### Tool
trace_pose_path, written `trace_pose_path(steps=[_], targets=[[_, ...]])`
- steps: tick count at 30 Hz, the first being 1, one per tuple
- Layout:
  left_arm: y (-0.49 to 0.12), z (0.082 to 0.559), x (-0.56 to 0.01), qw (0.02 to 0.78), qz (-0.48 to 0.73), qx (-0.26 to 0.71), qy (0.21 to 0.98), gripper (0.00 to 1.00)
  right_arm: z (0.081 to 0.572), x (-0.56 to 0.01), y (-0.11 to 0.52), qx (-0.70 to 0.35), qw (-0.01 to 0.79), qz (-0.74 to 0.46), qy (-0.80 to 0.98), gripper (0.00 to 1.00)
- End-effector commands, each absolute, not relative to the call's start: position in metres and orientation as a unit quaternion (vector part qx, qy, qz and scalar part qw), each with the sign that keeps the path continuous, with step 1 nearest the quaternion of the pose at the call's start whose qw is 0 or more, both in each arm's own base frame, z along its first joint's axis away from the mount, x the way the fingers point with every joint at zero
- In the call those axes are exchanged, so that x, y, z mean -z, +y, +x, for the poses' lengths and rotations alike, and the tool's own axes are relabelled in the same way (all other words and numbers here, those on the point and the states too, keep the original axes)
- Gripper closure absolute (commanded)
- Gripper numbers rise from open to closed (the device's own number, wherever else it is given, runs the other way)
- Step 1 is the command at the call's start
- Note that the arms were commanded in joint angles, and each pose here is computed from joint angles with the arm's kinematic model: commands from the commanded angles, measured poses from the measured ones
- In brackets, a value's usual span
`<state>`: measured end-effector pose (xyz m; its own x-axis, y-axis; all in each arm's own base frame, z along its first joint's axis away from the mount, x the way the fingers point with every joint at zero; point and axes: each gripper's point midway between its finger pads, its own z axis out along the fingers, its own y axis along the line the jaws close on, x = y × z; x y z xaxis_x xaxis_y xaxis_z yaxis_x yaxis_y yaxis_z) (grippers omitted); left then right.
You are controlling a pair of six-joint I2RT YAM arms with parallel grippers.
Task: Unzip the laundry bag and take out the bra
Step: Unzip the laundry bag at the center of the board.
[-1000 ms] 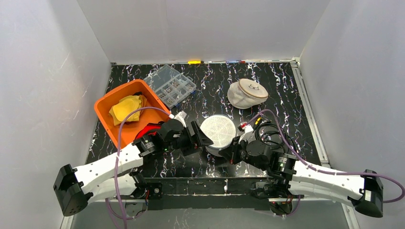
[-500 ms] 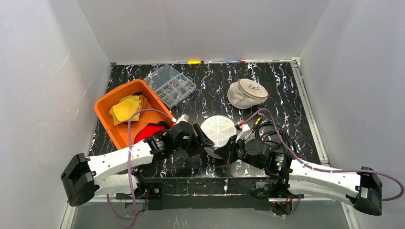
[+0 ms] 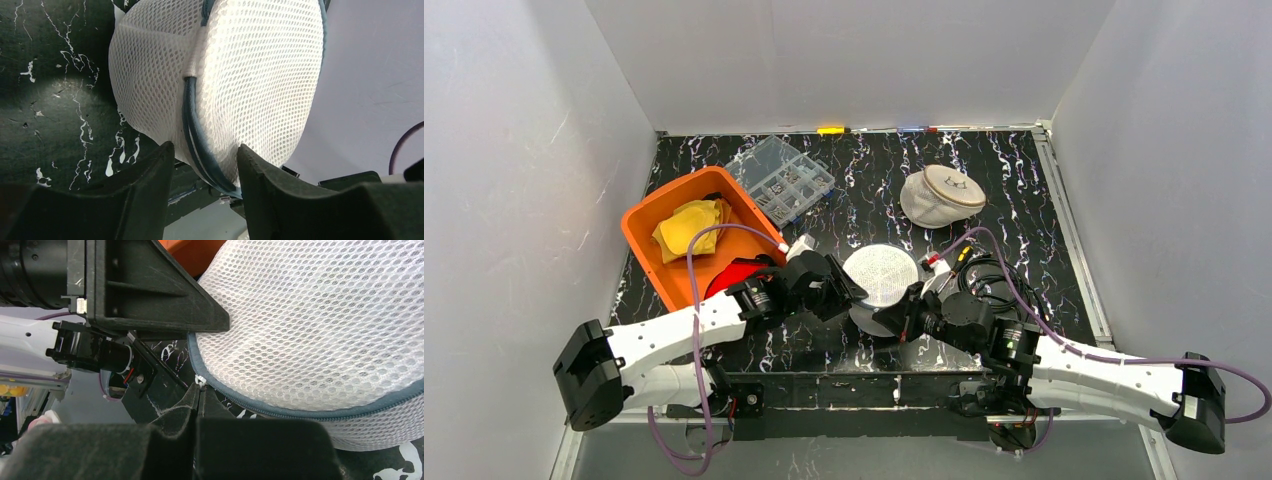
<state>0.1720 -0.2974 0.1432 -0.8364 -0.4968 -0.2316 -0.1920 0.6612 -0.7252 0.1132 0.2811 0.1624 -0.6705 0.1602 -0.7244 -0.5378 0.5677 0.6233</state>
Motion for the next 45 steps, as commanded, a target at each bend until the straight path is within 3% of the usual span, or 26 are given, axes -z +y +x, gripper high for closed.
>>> trace_pose_path(steps=[1, 10, 14, 20, 31, 45], targets=[[-0.295, 0.180, -0.147, 0.227, -0.204, 0.351, 0.885, 0.56, 0.112, -0.172, 0.283, -0.466, 0.393, -0.114, 0.785, 0.99], [-0.287, 0.184, -0.149, 0.240, -0.201, 0.337, 0.888, 0.83, 0.114, -0.166, 0.269, -0.435, 0.400, -0.120, 0.798, 0.99], [-0.282, 0.187, -0.152, 0.245, -0.200, 0.336, 0.887, 0.99, 0.116, -0.167, 0.256, -0.413, 0.409, -0.119, 0.805, 0.99], [-0.288, 0.191, -0.169, 0.244, -0.148, 0.368, 0.885, 1.00, 0.124, -0.168, 0.232, -0.369, 0.427, -0.102, 0.819, 0.99], [-0.305, 0.200, -0.207, 0.214, 0.076, 0.441, 0.868, 1.00, 0.125, -0.185, 0.208, -0.341, 0.452, -0.122, 0.815, 0.99], [-0.317, 0.199, -0.161, 0.173, 0.092, 0.444, 0.874, 0.97, 0.108, -0.139, 0.234, -0.380, 0.396, -0.140, 0.824, 0.99]])
